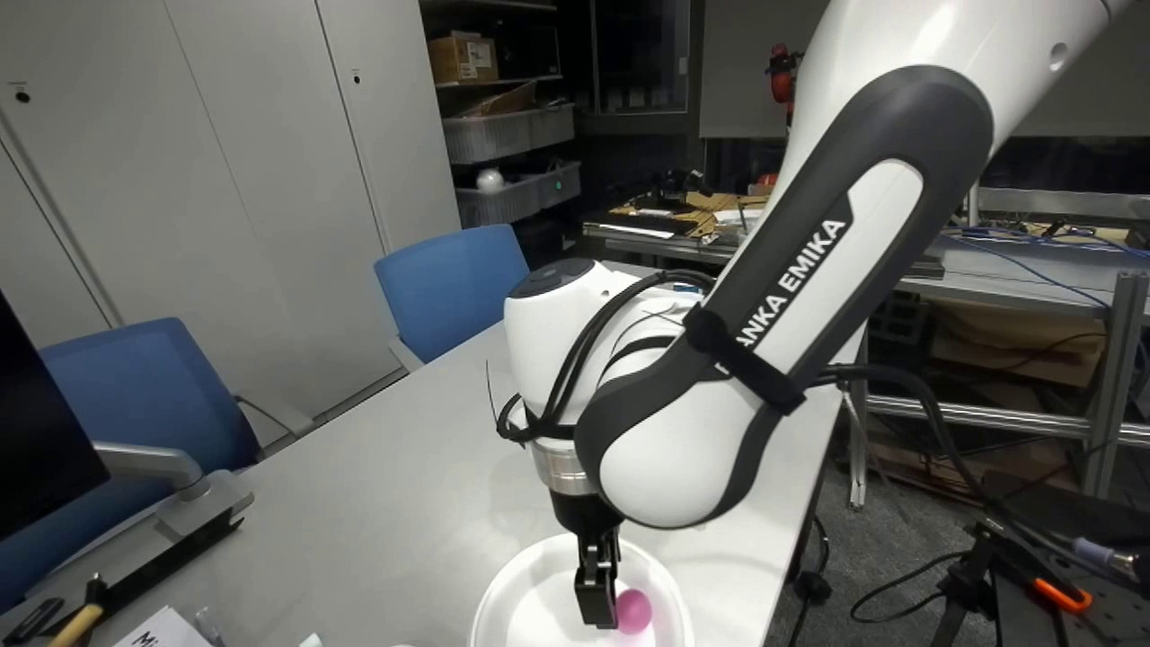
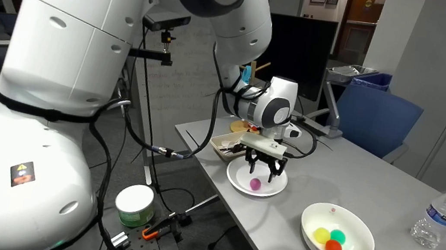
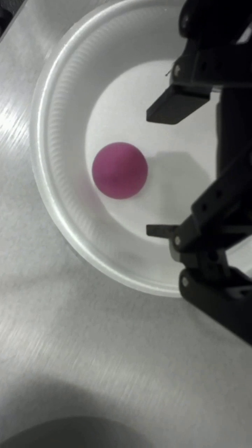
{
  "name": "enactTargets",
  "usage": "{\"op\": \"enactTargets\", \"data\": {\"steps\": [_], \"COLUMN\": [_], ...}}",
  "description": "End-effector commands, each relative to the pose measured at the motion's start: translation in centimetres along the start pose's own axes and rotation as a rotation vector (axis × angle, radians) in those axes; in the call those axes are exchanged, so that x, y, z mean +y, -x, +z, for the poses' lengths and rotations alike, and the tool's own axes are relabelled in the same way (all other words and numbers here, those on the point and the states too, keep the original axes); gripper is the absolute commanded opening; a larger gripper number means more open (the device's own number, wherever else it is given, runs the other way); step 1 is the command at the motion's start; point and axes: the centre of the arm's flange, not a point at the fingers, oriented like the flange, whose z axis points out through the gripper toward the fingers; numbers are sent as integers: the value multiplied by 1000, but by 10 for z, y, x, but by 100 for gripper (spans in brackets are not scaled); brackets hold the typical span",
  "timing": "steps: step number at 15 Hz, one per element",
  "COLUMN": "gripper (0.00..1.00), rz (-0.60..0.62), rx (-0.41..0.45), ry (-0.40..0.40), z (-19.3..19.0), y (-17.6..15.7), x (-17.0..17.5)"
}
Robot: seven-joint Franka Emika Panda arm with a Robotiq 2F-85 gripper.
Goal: Take the purple ball out of the bowl and put it on the plate
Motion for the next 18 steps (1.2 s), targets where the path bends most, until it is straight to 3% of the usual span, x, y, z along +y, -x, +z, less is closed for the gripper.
{"op": "enactTargets", "data": {"steps": [1,10,18], "gripper": [100,100,100], "rz": [-7,-4,47], "rx": [29,51,108], "ry": [27,49,62], "z": [-14,-51,-109], "y": [-2,16,64], "x": [1,12,35]}}
